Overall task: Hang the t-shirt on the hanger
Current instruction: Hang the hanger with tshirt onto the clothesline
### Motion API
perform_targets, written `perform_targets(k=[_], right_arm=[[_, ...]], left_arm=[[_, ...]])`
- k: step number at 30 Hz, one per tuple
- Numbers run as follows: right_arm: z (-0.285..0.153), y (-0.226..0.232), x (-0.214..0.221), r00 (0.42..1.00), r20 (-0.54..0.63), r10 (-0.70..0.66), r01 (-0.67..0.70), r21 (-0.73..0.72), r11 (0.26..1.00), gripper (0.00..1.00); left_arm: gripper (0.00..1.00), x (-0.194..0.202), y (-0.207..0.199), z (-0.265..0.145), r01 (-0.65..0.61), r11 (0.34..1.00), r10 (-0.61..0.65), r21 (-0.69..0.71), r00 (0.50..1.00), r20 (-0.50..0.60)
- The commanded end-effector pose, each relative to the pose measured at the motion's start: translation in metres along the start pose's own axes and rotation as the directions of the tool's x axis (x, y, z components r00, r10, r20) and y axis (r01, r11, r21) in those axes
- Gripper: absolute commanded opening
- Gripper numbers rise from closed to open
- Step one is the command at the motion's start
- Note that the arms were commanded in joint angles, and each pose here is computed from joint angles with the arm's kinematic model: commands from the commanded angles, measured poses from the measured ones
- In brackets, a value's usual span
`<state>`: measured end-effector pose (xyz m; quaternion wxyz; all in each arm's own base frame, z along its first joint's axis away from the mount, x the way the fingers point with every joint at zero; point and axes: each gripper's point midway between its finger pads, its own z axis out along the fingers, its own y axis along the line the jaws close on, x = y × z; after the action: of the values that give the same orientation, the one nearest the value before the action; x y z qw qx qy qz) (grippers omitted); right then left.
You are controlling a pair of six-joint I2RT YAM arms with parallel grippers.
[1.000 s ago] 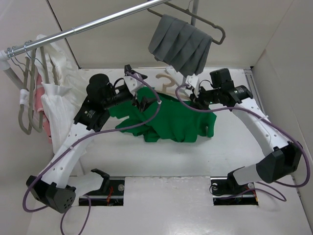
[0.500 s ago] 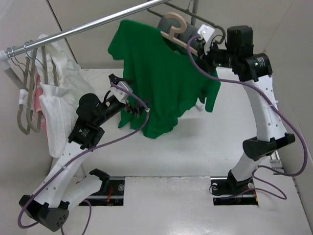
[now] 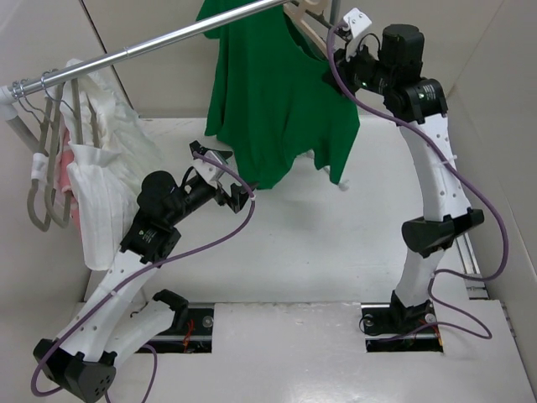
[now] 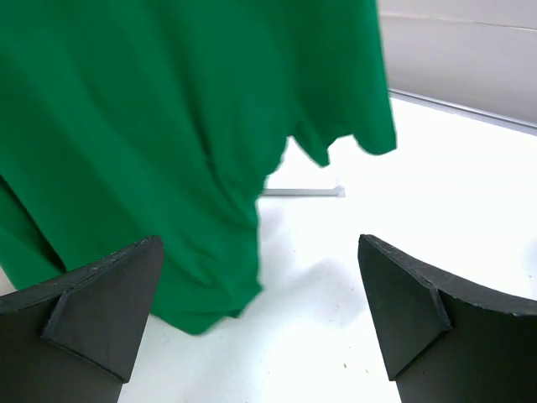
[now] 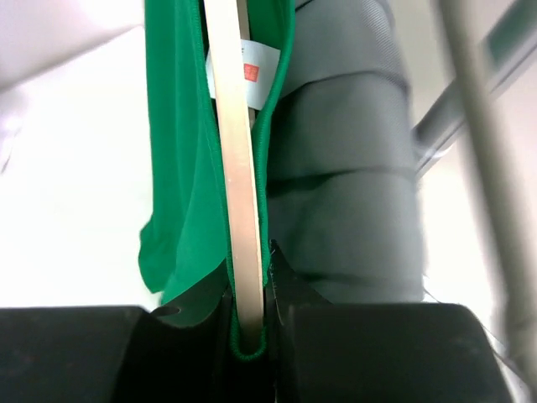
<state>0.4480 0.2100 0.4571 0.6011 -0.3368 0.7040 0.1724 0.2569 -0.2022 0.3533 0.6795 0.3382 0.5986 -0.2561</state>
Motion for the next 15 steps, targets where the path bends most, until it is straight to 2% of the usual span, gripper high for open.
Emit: perform_targets(k=[1, 4, 10, 15], right_arm=[[0.001, -0.019, -0.074, 0.967, 0.255, -0.022, -0.005, 0.104, 0.995, 0.0], [0.015, -0.019, -0.076, 0.962, 0.273, -0.005, -0.03, 0.124, 0.992, 0.0], [0.058, -0.01, -0.038, 0.981, 0.188, 0.04, -0.063, 0.117, 0.991, 0.0], [0.069, 0.008, -0.014, 0.991, 0.119, 0.065, -0.074, 0.073, 0.995, 0.0]], left_arm=[[1.0, -0.017, 0.0, -0.004, -0.005, 1.0, 0.005, -0.008, 0.998, 0.056], [1.0, -0.012, 0.0, -0.002, 0.002, 1.0, -0.002, -0.006, 0.999, 0.039], [1.0, -0.01, -0.001, -0.004, 0.002, 1.0, -0.002, -0.006, 0.999, 0.039], [1.0, -0.009, -0.002, -0.006, 0.002, 1.0, -0.002, -0.006, 0.999, 0.039]])
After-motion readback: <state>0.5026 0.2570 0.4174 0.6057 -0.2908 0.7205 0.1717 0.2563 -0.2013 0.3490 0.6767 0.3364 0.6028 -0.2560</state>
